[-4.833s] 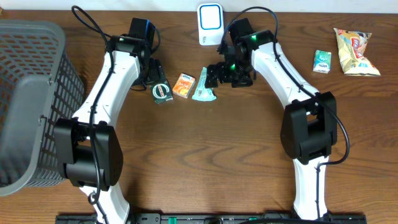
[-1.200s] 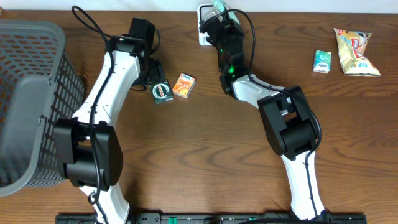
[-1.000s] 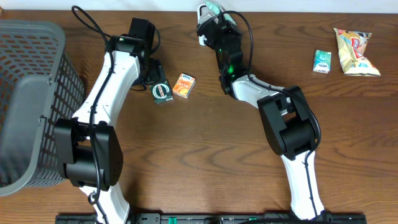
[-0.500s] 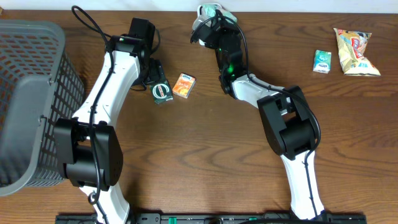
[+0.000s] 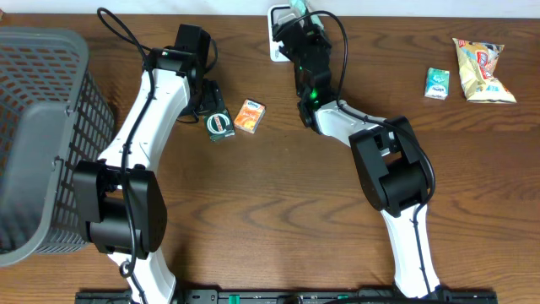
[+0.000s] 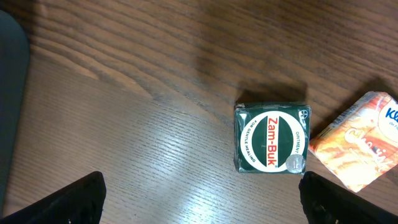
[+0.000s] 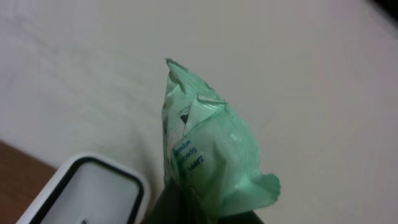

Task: Scan the item barcode

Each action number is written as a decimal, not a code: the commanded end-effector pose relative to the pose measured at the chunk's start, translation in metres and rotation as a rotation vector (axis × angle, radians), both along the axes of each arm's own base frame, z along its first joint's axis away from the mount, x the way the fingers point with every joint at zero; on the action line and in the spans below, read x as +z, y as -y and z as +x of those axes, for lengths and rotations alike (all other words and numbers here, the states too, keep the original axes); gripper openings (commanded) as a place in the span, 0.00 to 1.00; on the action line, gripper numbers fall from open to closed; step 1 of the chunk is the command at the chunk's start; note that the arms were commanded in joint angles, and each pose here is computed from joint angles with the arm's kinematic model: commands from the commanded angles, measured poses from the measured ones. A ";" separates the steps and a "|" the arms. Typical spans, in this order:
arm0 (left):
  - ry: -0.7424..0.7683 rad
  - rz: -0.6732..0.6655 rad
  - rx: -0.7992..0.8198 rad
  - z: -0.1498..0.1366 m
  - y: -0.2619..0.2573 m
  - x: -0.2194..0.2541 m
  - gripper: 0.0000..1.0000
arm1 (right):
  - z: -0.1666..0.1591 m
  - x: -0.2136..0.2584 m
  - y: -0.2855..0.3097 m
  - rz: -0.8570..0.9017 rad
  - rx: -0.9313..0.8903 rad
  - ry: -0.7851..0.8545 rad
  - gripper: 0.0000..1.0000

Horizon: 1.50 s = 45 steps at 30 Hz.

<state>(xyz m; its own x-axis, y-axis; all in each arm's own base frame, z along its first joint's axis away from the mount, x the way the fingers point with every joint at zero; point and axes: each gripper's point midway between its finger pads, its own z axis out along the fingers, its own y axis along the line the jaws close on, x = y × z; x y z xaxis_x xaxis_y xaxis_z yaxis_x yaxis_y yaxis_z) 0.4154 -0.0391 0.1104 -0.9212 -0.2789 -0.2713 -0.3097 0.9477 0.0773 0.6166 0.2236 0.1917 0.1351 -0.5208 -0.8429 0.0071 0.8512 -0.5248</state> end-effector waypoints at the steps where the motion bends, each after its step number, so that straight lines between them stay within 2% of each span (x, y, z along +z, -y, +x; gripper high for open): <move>1: 0.009 0.006 -0.007 0.001 -0.001 0.004 0.98 | 0.002 0.014 0.002 -0.046 -0.023 0.021 0.04; 4: 0.009 0.006 -0.007 0.001 -0.001 0.004 0.98 | 0.003 -0.009 0.000 -0.033 -0.013 -0.073 0.01; 6: 0.009 0.006 -0.007 0.001 -0.001 0.004 0.98 | 0.004 -0.026 0.000 0.059 -0.011 -0.145 0.01; 11: 0.009 0.006 -0.007 0.001 -0.001 0.004 0.97 | 0.001 0.013 0.022 0.269 -0.065 -0.132 0.01; 14: 0.009 0.006 -0.007 0.001 -0.001 0.004 0.97 | -0.002 0.027 0.038 0.348 -0.058 -0.222 0.01; 19: 0.009 0.006 -0.007 0.001 -0.001 0.004 0.98 | -0.025 0.015 0.062 0.453 -0.014 -0.511 0.01; 21: 0.009 0.006 -0.007 0.001 -0.001 0.004 0.98 | -0.053 -0.009 0.057 0.487 0.074 -0.734 0.01; 24: 0.009 0.006 -0.007 0.001 -0.001 0.004 0.98 | -0.077 -0.035 0.051 0.496 0.136 -0.913 0.01; 26: 0.009 0.006 -0.007 0.001 -0.001 0.004 0.98 | -0.096 -0.061 0.057 0.477 0.097 -1.027 0.01; 29: 0.009 0.006 -0.007 0.001 -0.001 0.004 0.98 | -0.112 -0.084 0.077 0.375 -0.018 -1.097 0.01; 33: 0.009 0.006 -0.007 0.001 -0.001 0.004 0.98 | -0.124 -0.093 0.129 0.190 -0.342 -1.059 0.01; 36: 0.009 0.006 -0.007 0.001 -0.001 0.004 0.98 | -0.136 -0.089 0.148 0.063 -0.488 -1.028 0.01; 41: 0.009 0.006 -0.007 0.001 -0.001 0.004 0.98 | -0.155 -0.100 0.155 -0.082 -0.597 -0.993 0.01; 45: 0.009 0.006 -0.007 0.001 -0.001 0.004 0.98 | -0.183 -0.142 0.151 -0.145 -0.586 -1.045 0.01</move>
<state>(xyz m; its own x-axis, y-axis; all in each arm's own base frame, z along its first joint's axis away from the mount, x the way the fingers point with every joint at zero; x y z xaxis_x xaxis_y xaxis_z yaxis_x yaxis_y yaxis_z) 0.4152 -0.0396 0.1103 -0.9216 -0.2791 -0.2699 -0.3091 0.9481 0.0751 0.4506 0.0812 0.0688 -0.8534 -0.3482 -0.3879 -0.1022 0.8415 -0.5304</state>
